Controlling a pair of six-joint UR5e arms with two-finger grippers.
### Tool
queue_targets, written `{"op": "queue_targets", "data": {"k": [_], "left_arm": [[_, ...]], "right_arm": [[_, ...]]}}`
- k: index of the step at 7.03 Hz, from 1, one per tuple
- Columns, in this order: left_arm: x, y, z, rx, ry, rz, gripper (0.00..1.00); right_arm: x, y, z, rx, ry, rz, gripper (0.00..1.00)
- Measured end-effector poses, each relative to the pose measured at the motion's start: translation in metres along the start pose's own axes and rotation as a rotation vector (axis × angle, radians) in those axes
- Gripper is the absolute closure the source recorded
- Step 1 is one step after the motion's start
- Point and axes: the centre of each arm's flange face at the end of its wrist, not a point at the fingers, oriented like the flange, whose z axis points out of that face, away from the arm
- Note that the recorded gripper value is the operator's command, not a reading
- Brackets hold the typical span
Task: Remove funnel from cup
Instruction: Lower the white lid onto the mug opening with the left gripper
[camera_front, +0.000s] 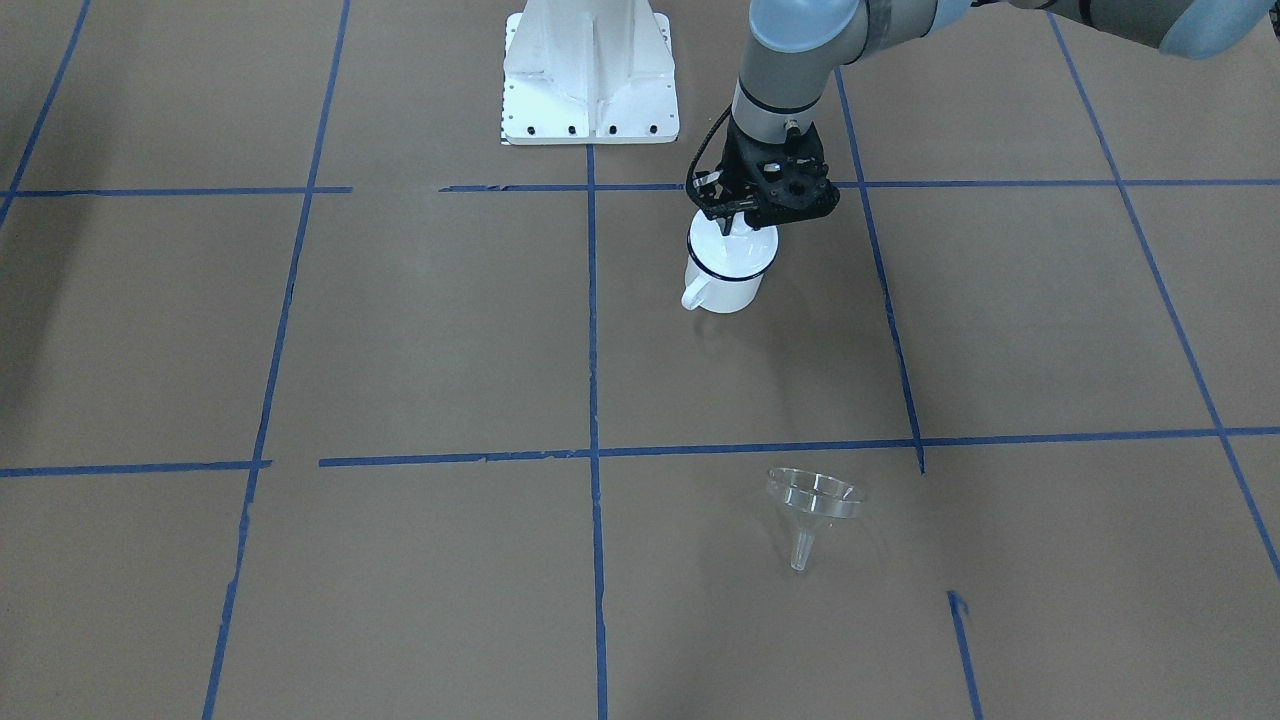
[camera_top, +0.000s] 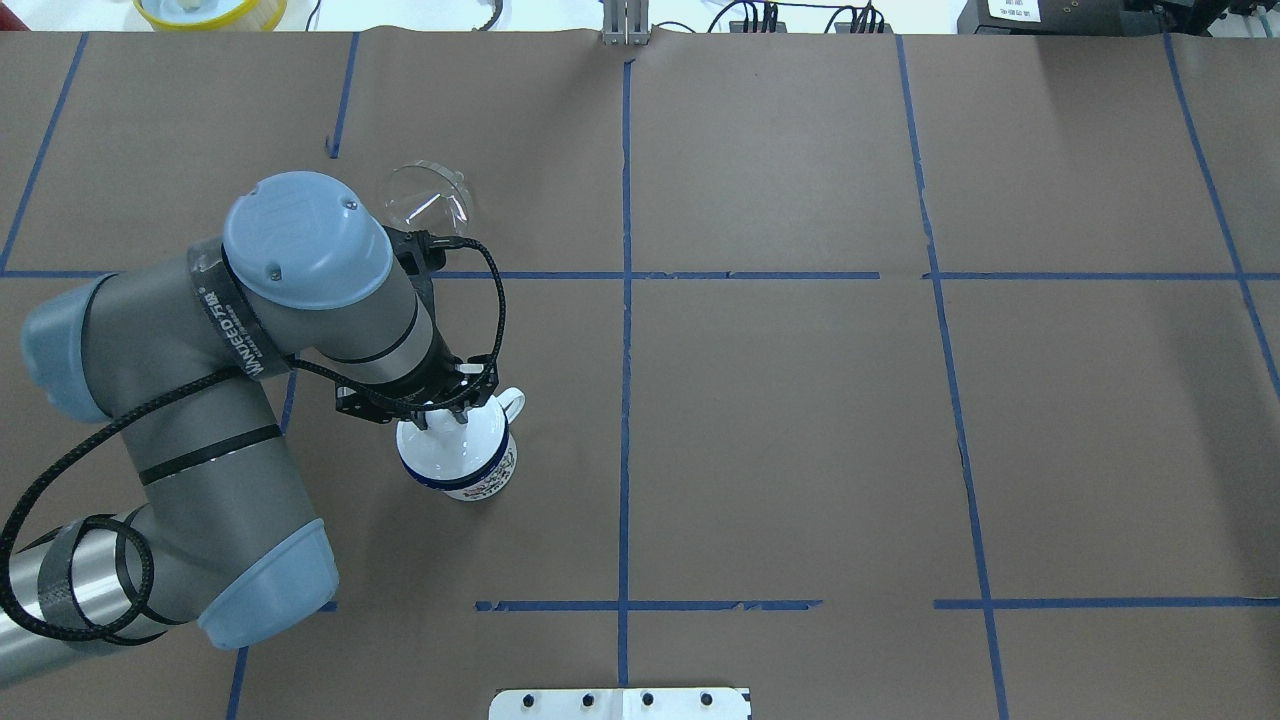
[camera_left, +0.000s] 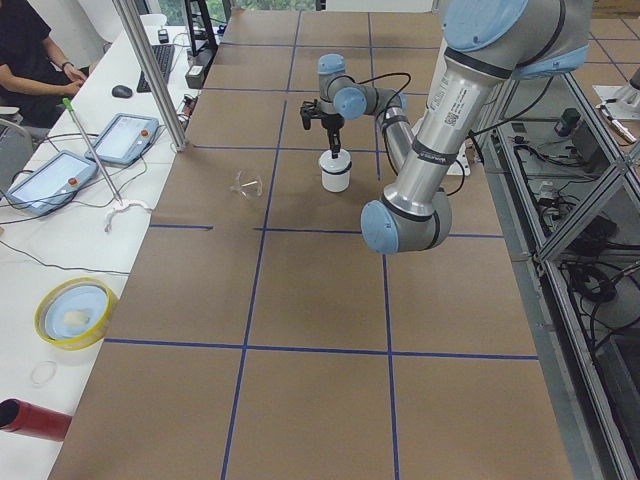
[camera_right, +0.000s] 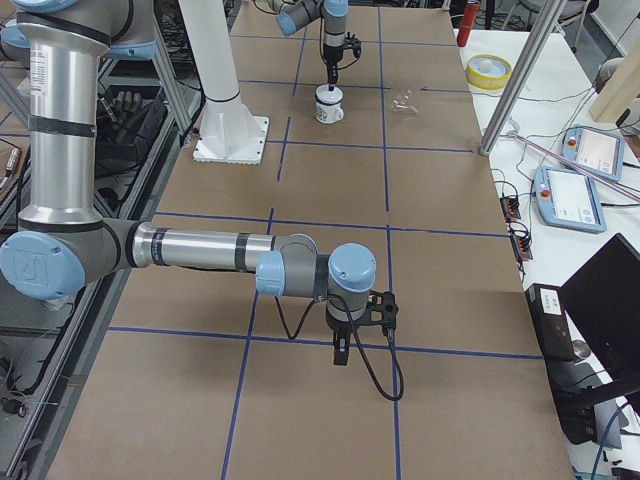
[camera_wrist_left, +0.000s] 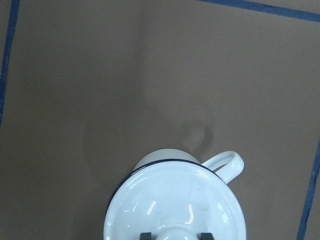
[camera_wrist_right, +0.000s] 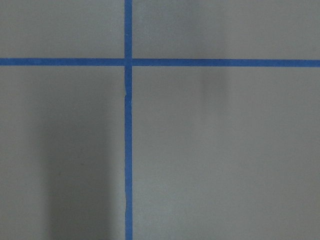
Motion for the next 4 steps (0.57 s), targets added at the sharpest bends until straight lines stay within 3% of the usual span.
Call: {"op": "queue_targets", "data": {"k": [1, 2, 3, 4], "left_arm": [[0.0006, 0.0001, -0.0005, 0.0, 0.001, 0.001, 0.66], [0.0011, 0.0001, -0.0007, 0.0, 0.002, 0.0, 0.09], [0.0013, 0.0001, -0.0008, 0.0, 0.002, -0.001, 0.01], [0.0014, 0.0001, -0.001, 0.0, 0.003, -0.002, 0.01]], "right_arm": [[0.0, 0.0, 0.0, 0.0, 0.0, 0.0, 0.0], [0.0, 0.0, 0.0, 0.0, 0.0, 0.0, 0.0], [0.0, 0.0, 0.0, 0.0, 0.0, 0.0, 0.0], [0.0, 0.0, 0.0, 0.0, 0.0, 0.0, 0.0]]}}
